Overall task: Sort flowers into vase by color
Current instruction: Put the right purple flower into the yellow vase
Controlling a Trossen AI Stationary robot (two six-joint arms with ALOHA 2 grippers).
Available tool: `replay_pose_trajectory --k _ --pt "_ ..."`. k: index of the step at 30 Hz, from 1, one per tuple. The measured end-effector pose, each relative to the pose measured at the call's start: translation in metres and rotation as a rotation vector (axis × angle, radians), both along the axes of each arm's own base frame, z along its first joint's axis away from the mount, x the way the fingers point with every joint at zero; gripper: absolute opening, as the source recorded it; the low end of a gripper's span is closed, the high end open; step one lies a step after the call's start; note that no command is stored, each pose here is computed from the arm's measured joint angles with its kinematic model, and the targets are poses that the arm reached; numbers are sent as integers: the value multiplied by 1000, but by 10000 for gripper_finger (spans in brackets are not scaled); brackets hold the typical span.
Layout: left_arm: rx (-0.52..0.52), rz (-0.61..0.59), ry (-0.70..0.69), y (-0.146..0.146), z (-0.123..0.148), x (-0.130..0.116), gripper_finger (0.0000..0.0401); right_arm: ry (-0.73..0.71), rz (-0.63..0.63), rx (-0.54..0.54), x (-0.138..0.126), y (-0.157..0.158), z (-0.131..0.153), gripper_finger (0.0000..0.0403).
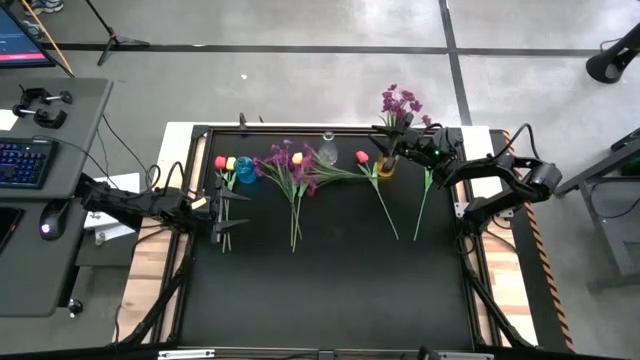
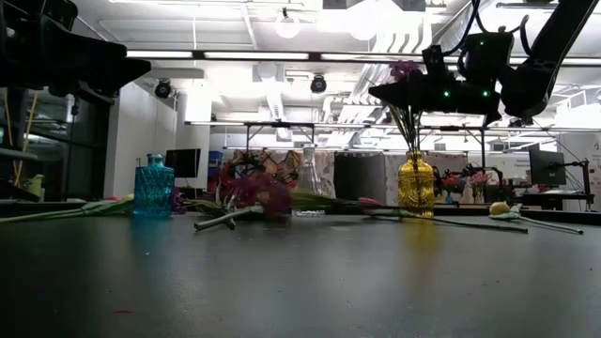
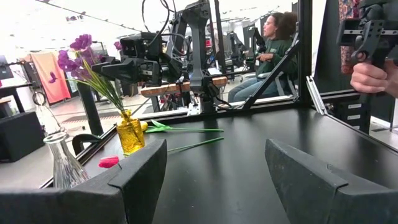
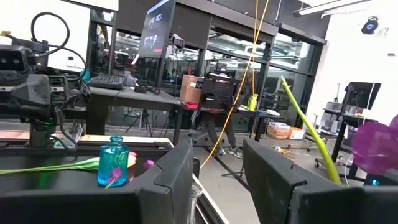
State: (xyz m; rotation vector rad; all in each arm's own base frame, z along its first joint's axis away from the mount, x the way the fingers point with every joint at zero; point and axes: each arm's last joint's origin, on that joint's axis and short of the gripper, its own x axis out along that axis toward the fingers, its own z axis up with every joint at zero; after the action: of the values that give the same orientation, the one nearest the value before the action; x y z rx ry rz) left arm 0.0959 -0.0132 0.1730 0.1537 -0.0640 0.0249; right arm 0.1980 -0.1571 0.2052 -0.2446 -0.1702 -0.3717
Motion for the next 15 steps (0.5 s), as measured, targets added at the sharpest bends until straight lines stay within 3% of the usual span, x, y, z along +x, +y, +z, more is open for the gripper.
replay_pose_trajectory --k 5,15 --pt "0 0 0 0 0 0 262 -12 40 33 5 7 0 130" --pt "0 0 0 0 0 0 262 67 256 41 31 48 -7 130"
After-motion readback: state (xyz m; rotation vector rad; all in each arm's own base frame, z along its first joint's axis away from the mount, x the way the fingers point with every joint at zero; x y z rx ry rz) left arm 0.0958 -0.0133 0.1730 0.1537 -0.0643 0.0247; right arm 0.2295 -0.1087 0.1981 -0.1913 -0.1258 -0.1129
